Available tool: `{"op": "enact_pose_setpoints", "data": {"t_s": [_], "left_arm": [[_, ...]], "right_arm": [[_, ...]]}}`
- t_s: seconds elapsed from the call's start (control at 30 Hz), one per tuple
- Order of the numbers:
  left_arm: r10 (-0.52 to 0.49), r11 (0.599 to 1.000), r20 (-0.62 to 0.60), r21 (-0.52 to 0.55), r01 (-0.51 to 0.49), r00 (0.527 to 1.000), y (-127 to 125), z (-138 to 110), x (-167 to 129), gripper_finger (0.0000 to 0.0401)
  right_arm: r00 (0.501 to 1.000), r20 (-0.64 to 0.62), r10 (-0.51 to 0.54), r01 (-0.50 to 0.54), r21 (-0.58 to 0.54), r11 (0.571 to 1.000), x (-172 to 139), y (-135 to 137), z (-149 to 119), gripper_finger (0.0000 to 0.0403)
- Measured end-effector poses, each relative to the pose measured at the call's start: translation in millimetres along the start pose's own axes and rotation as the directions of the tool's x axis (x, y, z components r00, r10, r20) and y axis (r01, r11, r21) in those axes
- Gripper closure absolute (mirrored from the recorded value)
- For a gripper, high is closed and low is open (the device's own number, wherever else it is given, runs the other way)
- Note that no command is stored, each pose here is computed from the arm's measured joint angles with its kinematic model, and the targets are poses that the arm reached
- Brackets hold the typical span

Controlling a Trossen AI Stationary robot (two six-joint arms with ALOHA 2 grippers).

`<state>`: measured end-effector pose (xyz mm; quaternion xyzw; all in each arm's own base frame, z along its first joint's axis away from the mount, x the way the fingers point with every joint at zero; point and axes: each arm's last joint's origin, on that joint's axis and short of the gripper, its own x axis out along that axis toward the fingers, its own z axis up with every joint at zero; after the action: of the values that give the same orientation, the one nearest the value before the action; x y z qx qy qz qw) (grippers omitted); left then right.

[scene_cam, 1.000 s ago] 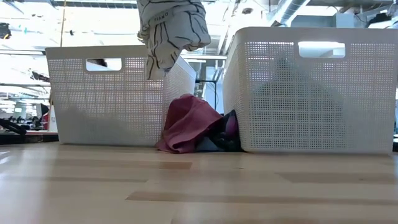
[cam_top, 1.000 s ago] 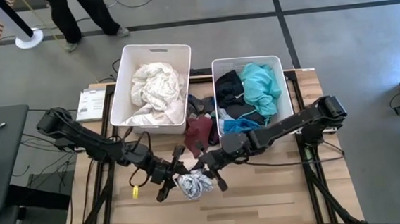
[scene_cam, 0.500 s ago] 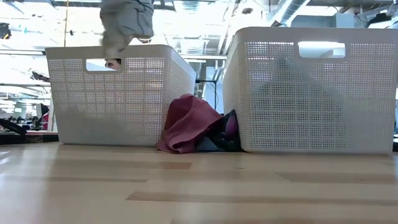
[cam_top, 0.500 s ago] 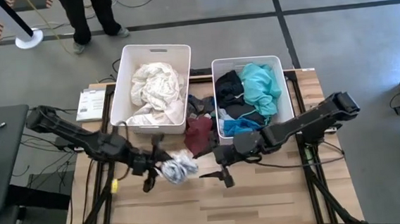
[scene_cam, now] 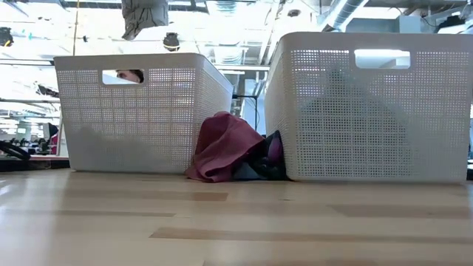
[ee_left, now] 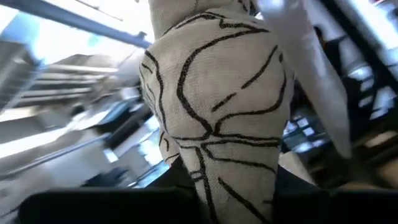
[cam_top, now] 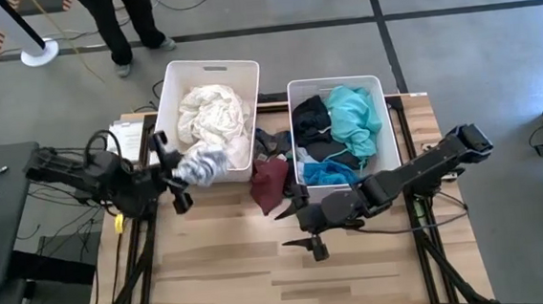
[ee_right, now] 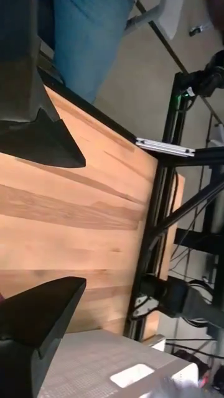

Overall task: Sort clothes
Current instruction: Put the white-black patterned shirt into the left white laundry bin

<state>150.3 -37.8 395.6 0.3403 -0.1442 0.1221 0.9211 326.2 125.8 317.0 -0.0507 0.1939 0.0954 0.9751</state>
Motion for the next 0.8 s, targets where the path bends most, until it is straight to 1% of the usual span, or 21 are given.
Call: {"op": "enact_pose_setpoints", "data": {"t_s": [0.1, 0.23, 0.3, 0.43, 0.6, 0.8], "left_arm": [[0.054, 0.998, -0.037, 0.044, -0.053, 0.998, 9, -5, 0, 0.034], [0.099, 0.989, -0.125, 0.125, -0.084, 0.987, 15, -18, 3, 0.034], [0.115, 0.983, -0.191, 0.164, -0.084, 0.975, 18, -27, 6, 0.034], [0.134, 0.978, -0.33, 0.198, -0.07, 0.934, 22, -48, 9, 0.034], [0.15, 0.978, -0.472, 0.201, -0.06, 0.869, 28, -72, 11, 0.034], [0.116, 0.991, -0.589, 0.127, -0.05, 0.8, 36, -101, 14, 0.034]], "right_arm": [[1.0, -0.019, 0.001, -0.001, 0.01, 1.0, 2, 1, -3, 0.0093], [0.999, -0.033, 0.002, -0.002, 0.008, 1.0, 4, 2, -5, 0.0093], [0.999, -0.037, 0.002, -0.001, 0.017, 1.0, 4, 2, -5, 0.0093], [0.999, -0.048, 0.003, -0.002, 0.031, 1.0, 4, 2, -6, 0.0093], [0.999, -0.049, 0.013, -0.012, 0.031, 0.999, 3, 6, -7, 0.0093], [0.998, -0.049, 0.026, -0.024, 0.039, 0.999, 2, 11, -7, 0.0093]]}}
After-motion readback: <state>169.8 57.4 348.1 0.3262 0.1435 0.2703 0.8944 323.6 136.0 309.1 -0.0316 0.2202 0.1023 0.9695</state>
